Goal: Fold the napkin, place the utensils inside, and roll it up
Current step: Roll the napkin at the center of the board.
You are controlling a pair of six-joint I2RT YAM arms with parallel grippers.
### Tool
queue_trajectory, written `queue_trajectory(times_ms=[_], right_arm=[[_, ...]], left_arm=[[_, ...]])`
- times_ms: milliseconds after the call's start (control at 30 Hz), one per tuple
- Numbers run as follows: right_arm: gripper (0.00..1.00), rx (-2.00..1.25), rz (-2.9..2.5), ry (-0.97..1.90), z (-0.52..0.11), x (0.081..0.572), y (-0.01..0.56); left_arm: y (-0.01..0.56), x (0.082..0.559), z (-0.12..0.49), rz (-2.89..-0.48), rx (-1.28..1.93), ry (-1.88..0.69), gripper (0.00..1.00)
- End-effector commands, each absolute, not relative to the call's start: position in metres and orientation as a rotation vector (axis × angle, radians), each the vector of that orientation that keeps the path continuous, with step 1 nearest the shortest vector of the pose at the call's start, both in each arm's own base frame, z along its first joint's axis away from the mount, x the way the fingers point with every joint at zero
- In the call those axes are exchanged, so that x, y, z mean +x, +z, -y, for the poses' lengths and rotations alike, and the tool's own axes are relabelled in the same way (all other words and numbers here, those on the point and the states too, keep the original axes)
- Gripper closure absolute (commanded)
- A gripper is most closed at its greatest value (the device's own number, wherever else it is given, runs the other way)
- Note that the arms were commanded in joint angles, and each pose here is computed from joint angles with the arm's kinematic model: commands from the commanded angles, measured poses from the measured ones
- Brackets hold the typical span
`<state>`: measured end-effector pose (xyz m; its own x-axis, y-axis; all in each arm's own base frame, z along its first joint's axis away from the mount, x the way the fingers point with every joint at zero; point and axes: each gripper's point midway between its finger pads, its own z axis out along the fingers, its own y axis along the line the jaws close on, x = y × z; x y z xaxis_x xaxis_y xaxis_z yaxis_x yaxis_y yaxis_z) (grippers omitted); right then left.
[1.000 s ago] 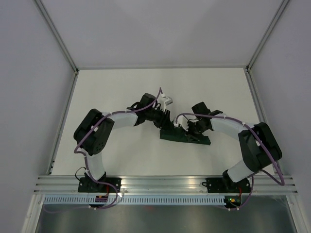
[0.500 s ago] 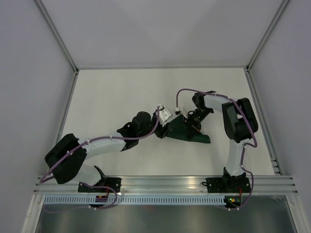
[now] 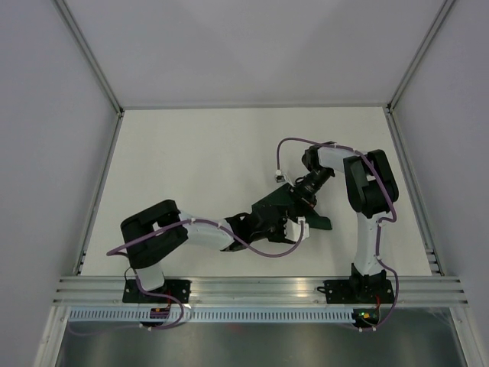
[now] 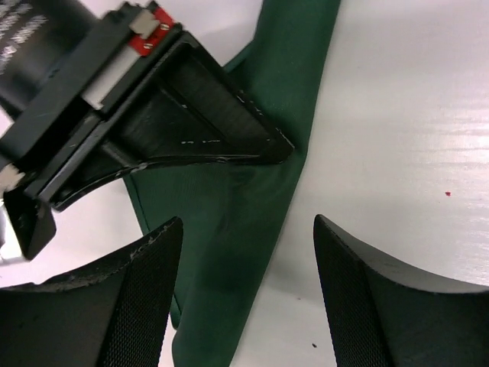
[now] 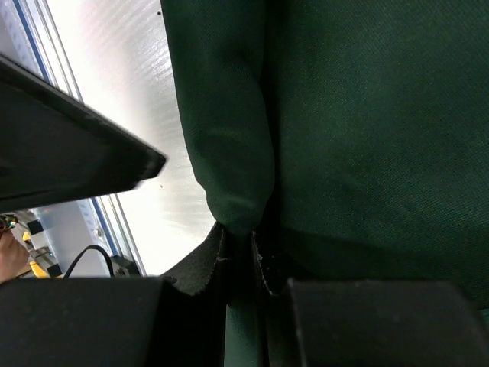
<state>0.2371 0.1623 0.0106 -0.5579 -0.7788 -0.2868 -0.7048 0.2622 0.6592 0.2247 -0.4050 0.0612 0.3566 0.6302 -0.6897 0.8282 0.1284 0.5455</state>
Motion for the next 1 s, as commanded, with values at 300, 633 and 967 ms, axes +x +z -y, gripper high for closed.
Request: queue_trajectory(times_ms=[300,633,967], right_arm=[[0.99,1.577,2.378,-1.02,-0.141,0.245,-0.026],[1.0,1.575,2.361,-1.042,-0.141,0.242,-0.025],[0.99,1.572,2.356,-1.052,-0.142,0.241,-0.025]], left_arm=[[0.037,0.234,0.43,-1.237,1.735,-0.174,0.27],[0.007,0.228,0.418,-1.388,1.784,-0.289,0.44],[-0.022,0.215,0.408,-1.599,1.752,-0.432,0.85]])
